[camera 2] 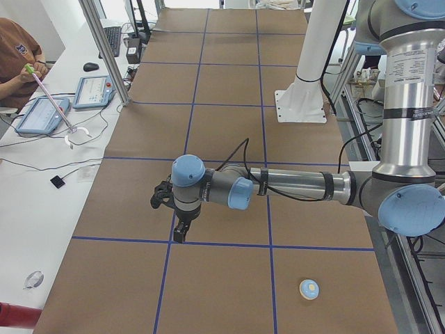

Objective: Place and press bell with both arms

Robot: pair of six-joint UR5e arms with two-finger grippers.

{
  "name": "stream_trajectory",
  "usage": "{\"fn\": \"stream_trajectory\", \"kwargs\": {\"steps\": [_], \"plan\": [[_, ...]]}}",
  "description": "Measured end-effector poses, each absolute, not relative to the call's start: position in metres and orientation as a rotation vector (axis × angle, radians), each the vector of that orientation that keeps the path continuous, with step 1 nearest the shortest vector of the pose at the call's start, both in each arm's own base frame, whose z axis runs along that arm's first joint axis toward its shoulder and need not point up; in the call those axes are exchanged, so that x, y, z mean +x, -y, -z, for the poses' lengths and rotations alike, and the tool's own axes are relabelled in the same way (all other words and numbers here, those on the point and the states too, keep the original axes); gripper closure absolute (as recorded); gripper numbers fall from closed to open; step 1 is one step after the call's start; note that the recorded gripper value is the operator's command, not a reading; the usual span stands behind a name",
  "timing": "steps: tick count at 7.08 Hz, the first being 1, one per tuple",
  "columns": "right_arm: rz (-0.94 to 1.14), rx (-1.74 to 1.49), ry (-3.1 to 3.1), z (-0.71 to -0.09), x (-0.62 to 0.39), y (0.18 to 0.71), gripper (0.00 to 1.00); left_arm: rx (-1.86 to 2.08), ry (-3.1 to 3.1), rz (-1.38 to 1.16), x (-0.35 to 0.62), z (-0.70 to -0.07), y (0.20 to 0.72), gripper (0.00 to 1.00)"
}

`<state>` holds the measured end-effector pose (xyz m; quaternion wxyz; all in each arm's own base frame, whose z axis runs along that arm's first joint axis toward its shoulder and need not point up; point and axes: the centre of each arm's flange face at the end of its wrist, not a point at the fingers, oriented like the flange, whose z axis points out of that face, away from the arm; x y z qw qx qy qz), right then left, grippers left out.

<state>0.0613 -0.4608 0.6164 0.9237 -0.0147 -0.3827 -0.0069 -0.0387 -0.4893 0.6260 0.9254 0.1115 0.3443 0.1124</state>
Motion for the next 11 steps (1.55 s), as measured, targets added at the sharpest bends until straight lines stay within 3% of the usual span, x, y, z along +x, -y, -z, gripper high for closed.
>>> {"fn": "stream_trajectory", "kwargs": {"steps": [7, 11], "plan": [[0.019, -0.019, 0.782, -0.611, 0.062, 0.462, 0.00, 0.200, -0.610, -0.213, -0.046, -0.614, 0.488, 0.00], [0.042, 0.032, 0.783, -0.585, 0.061, 0.470, 0.00, 0.132, -0.476, -0.074, -0.062, -0.524, 0.407, 0.00]]}}
